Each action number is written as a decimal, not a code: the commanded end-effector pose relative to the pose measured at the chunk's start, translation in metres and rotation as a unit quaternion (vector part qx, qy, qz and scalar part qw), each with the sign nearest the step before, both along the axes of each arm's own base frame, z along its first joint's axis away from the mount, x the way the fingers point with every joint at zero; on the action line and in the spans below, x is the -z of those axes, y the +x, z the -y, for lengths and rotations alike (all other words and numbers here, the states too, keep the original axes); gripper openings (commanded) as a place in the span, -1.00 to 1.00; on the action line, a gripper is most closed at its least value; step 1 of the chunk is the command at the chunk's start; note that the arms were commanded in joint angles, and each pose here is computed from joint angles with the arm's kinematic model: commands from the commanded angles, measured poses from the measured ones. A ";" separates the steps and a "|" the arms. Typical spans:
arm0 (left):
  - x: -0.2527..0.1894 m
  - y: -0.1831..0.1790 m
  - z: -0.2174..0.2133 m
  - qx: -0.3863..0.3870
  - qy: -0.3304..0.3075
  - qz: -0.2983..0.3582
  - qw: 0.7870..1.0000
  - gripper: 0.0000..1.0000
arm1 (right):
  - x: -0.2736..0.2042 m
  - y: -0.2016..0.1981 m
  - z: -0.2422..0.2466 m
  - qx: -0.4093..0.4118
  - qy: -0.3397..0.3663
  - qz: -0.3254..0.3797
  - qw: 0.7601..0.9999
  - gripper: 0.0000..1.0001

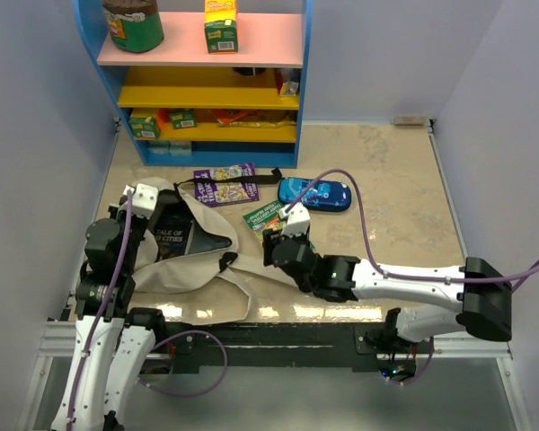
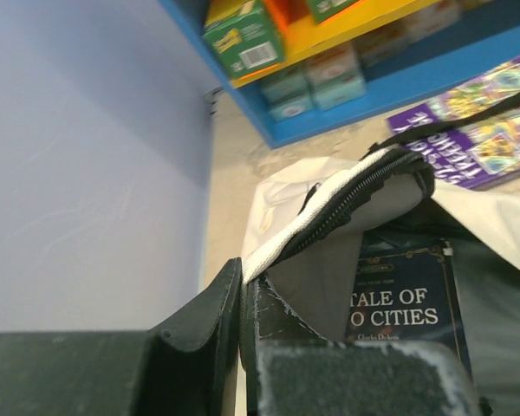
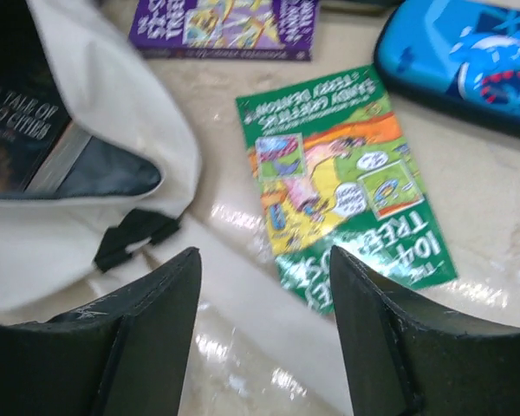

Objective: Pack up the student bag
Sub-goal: Move the book to the center of the board, then adjust the book at the center of the board.

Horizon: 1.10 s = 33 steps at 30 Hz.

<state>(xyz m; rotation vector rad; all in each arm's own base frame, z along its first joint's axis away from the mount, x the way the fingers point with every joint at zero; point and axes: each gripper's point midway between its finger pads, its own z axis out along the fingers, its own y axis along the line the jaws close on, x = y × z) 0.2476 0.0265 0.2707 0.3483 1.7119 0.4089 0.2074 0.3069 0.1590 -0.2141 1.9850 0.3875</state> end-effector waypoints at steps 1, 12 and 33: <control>-0.046 -0.006 -0.038 -0.109 0.018 0.093 0.990 -1.00 | 0.004 0.040 0.005 0.029 -0.047 0.015 0.998 0.27; -0.030 -0.030 0.060 0.185 0.002 0.035 0.982 -1.00 | 0.079 0.080 -0.027 0.024 -0.197 0.005 0.980 0.96; -0.011 -0.037 0.087 0.271 0.015 0.000 0.963 -1.00 | 0.208 0.044 -0.017 -0.049 -0.198 -0.190 0.960 -0.30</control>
